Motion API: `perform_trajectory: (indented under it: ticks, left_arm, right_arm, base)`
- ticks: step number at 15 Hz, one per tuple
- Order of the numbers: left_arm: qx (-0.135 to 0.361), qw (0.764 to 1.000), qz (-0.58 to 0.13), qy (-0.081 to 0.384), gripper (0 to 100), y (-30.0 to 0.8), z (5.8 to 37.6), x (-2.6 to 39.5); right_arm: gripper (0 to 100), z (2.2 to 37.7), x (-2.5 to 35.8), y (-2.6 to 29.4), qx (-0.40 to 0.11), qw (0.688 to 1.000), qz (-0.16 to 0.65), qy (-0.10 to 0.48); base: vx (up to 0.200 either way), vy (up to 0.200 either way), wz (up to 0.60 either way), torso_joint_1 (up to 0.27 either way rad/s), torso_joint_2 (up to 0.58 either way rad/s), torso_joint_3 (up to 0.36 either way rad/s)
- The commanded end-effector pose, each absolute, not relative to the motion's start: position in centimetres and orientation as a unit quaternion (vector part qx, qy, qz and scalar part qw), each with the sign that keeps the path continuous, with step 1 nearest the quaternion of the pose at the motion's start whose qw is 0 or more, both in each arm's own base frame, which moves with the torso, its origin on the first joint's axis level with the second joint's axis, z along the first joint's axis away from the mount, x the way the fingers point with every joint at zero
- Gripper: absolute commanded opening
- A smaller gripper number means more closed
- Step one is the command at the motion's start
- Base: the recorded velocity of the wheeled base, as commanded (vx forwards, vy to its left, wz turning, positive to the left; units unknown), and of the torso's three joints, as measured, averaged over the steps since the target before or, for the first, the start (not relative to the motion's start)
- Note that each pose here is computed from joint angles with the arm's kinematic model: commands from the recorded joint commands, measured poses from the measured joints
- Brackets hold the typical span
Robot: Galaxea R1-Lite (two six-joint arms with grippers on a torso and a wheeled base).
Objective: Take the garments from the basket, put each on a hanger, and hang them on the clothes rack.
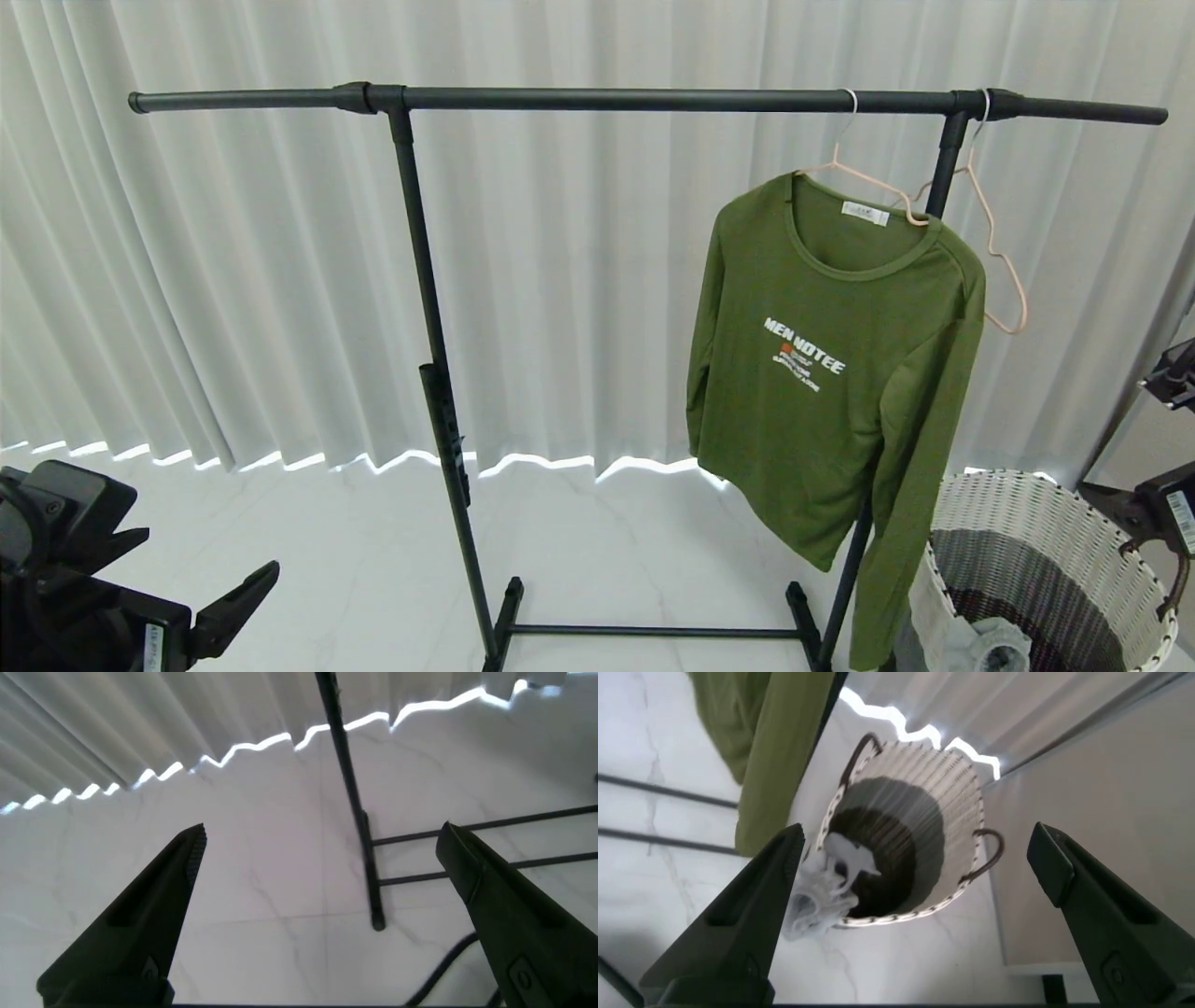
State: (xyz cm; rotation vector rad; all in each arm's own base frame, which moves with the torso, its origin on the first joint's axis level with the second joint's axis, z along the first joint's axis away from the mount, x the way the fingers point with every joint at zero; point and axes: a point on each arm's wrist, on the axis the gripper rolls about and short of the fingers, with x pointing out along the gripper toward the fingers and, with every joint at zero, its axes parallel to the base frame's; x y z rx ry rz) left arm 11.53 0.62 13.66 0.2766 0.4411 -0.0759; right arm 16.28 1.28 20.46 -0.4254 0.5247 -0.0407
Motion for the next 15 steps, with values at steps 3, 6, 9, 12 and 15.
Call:
perform_trajectory:
  ticks: [3, 6, 9, 12, 15]
  left_arm:
    - [0.126, 0.965, -0.047, 0.226, 100, 0.4, 13.5, 12.0]
    - [0.131, 0.963, -0.061, 0.227, 100, 0.1, 13.4, 11.9]
    - [0.133, 0.963, -0.063, 0.228, 100, 0.0, 13.3, 11.8]
    - [0.133, 0.962, -0.066, 0.229, 100, 0.0, 13.2, 11.7]
    - [0.133, 0.962, -0.066, 0.23, 100, 0.0, 13.1, 11.6]
  right_arm:
    - [100, 19.7, 16.7, 1.3, -0.21, 0.939, -0.019, 0.272]
    - [100, 19.1, 16.6, 1.3, -0.222, 0.933, -0.015, 0.283]
    - [100, 18.4, 16.3, 1.1, -0.232, 0.927, -0.012, 0.296]
    - [100, 18.1, 16.2, 1.1, -0.232, 0.925, -0.012, 0.299]
    - [100, 18.1, 16.1, 1.1, -0.233, 0.925, -0.011, 0.301]
  base:
    - [0.0, 0.0, 0.0, -0.15, 0.46, 0.303]
    - [0.0, 0.0, 0.0, -0.077, 0.3, 0.216]
    - [0.0, 0.0, 0.0, -0.007, 0.03, 0.024]
    - [0.0, -0.2, 0.0, -0.004, 0.01, 0.007]
    - [0.0, -0.2, 0.0, 0.001, 0.01, 0.002]
